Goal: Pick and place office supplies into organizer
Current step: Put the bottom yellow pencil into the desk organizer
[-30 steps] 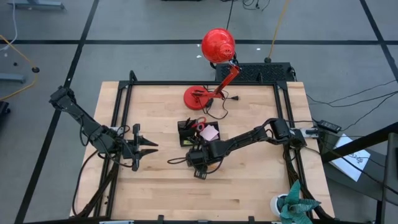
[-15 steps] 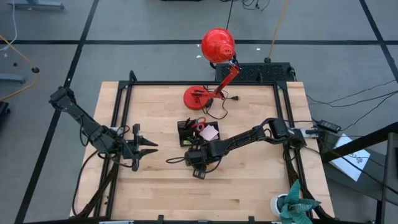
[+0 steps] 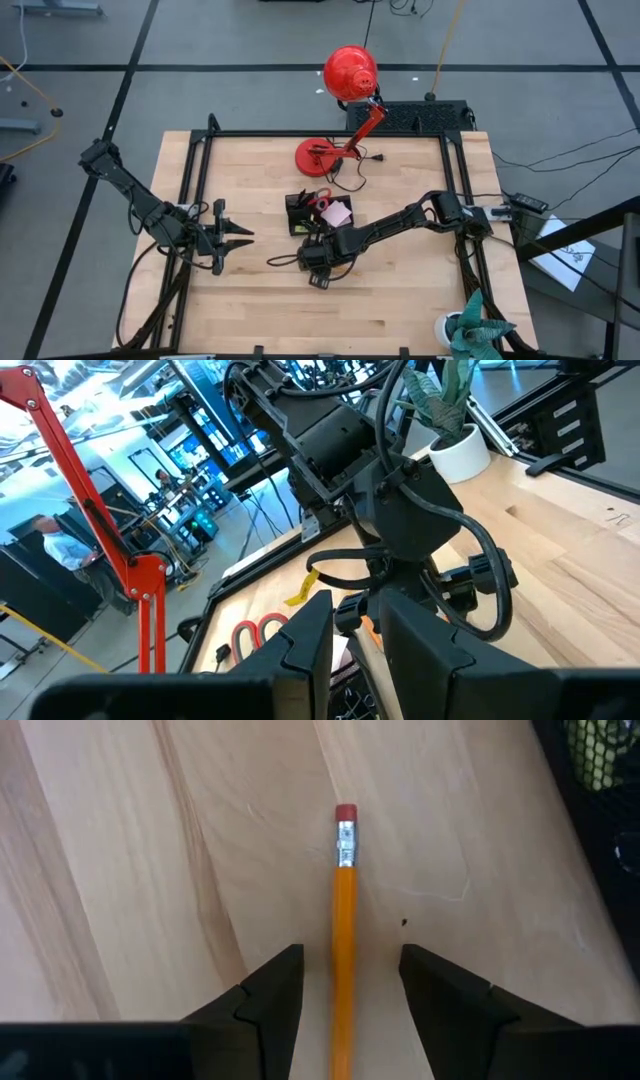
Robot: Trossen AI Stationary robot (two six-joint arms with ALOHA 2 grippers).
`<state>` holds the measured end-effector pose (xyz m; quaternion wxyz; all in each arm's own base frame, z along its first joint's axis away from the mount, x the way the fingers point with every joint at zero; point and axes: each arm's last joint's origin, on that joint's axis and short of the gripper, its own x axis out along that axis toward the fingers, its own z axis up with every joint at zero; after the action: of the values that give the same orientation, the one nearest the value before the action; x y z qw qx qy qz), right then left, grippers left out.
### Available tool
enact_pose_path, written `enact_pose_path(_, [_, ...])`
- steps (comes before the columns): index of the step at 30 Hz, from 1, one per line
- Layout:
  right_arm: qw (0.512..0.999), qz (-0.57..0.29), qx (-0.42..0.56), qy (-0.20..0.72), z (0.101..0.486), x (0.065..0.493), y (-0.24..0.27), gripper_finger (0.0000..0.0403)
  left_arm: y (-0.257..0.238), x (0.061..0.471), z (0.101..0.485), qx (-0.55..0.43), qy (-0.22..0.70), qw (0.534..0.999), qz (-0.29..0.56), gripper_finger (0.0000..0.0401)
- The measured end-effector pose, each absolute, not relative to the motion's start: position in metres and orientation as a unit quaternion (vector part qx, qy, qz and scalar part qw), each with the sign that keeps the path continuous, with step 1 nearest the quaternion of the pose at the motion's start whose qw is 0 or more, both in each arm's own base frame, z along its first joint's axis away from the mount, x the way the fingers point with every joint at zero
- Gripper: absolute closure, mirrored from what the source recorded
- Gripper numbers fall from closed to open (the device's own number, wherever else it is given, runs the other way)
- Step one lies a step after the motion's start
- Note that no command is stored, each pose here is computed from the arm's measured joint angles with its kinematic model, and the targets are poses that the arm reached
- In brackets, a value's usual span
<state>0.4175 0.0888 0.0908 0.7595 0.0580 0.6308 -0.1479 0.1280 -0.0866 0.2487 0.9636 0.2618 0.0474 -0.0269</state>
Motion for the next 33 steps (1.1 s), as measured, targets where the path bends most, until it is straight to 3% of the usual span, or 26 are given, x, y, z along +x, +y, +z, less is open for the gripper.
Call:
enact_pose_path(9, [0.768, -0.13, 0.062, 0.624, 0.0905, 0.4207, 0.0882, 0.0252, -0.0866, 0.128, 0.2487, 0.262, 0.047, 0.964, -0.027, 0.0308])
enact_pose_path(22, [0.77, -0.108, 0.074, 0.624, 0.0904, 0.4228, 0.0883, 0.0388, -0.0866, 0.128, 0.2487, 0.259, 0.048, 0.964, -0.027, 0.0308])
enact_pose_path(33, [0.782, -0.096, 0.098, 0.608, 0.1, 0.4255, 0.0895, 0.0393, -0.0866, 0.128, 0.2487, 0.259, 0.048, 0.964, -0.027, 0.0308])
